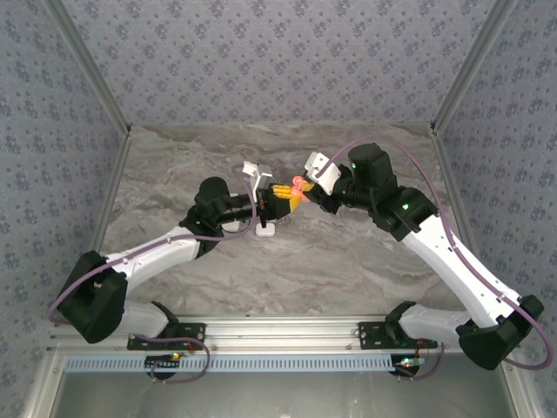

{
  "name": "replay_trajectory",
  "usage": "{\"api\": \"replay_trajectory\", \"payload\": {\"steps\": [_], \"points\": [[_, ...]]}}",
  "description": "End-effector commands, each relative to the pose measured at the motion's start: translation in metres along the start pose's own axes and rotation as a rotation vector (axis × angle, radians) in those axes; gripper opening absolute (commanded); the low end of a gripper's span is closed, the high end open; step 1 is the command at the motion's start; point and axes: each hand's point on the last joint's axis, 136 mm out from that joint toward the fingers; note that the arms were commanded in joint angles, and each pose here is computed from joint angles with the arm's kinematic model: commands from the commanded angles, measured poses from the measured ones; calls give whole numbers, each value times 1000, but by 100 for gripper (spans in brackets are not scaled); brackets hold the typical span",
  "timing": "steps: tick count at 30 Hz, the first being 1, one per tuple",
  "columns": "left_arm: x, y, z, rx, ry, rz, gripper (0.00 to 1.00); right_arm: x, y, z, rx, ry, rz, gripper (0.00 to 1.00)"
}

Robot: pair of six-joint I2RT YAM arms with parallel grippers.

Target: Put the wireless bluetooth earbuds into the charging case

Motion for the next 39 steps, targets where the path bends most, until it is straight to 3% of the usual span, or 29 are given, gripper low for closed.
{"api": "replay_trajectory", "payload": {"steps": [1, 16, 24, 31, 39], "points": [[2, -15, -11, 51, 38, -34, 0, -2, -7, 13, -12, -76, -6, 23], [1, -18, -14, 57, 41, -40, 0, -7, -13, 18, 71, -194, -31, 35], [0, -20, -13, 59, 33, -46, 0, -38, -50, -11, 222, -182, -192, 58], [-1, -24, -17, 64, 40, -58, 0, -40, -17, -35, 494, -187, -167, 99], [0, -28, -19, 71, 46, -62, 0, -10, 14, -13, 667, -339, -87, 100]]}}
Point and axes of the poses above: each hand's point on the last joint's axis, 136 mm out from that joint toward the fingers, its own x axis out along the fingers, its own z axis along the line the jaws close on, y = z × x, and after that the axes turned 1 degree about x, right-handed
